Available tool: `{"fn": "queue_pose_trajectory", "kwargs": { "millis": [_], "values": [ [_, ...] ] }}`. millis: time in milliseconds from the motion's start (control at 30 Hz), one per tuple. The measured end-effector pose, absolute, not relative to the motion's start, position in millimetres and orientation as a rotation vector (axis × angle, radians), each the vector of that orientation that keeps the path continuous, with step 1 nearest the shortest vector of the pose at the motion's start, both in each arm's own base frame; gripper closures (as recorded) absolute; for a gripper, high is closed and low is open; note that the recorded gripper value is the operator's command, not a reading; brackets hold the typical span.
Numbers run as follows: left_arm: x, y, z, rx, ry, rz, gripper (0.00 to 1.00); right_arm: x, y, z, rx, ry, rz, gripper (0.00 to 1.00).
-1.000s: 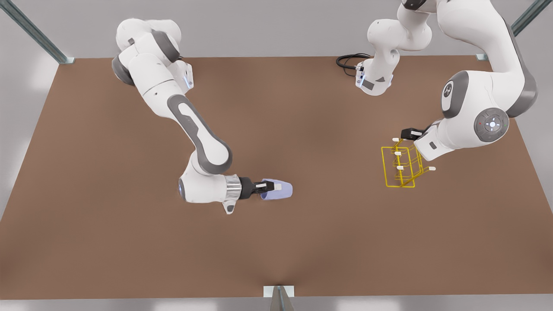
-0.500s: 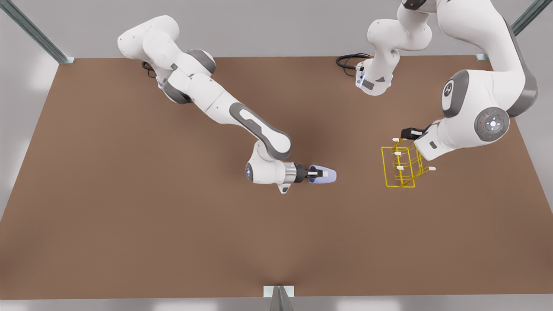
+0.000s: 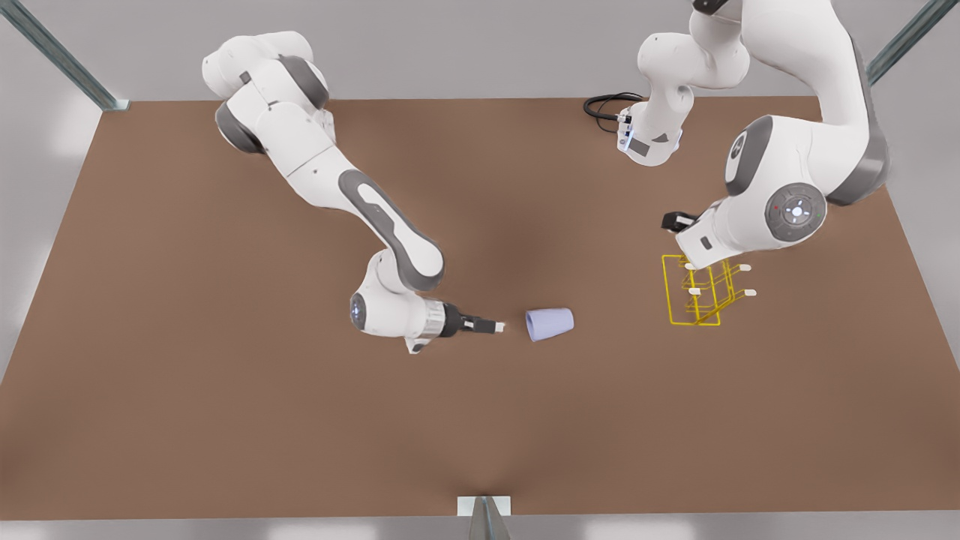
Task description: Place the cup on the cup holder
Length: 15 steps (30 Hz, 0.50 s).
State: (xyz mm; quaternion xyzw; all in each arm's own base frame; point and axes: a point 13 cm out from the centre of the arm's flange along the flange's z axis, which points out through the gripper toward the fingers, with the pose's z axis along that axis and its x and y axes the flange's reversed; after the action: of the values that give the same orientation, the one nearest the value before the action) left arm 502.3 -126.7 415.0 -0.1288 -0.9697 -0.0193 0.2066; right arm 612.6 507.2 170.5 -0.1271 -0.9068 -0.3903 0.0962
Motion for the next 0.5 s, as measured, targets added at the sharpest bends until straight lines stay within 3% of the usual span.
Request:
{"fn": "queue_pose_trajectory", "kwargs": {
  "millis": [67, 133, 167, 200, 267, 333, 400, 500],
  "values": [
    [495, -170, 383, -0.340, -2.663, -0.098, 0.00, 666, 395, 226, -0.331, -2.896, -1.007, 0.00],
    [497, -226, 301, -0.224, -2.633, -0.188, 0.00, 723, 264, 303, -0.326, -3.115, -0.810, 0.00],
    [508, -243, 258, -0.110, -2.643, -0.224, 0.00, 747, 208, 357, -0.332, -3.205, -0.743, 0.00],
    [534, -258, 231, 0.034, -2.691, -0.239, 0.00, 751, 162, 411, -0.311, -3.278, -0.643, 0.00],
    [573, -269, 199, 0.377, -2.773, -0.236, 0.00, 701, 70, 451, -0.336, -3.278, -0.381, 0.00],
    [592, -266, 179, 0.752, -2.778, -0.212, 0.00, 631, 4, 440, -0.397, -3.187, -0.235, 0.00],
    [605, -270, 169, 1.103, -2.723, -0.137, 0.00, 611, -25, 433, -0.389, -3.146, -0.158, 0.00],
    [623, -285, 161, 1.557, -2.561, -0.006, 0.00, 613, -4, 443, -0.256, -3.147, -0.083, 0.00]
  ]
}}
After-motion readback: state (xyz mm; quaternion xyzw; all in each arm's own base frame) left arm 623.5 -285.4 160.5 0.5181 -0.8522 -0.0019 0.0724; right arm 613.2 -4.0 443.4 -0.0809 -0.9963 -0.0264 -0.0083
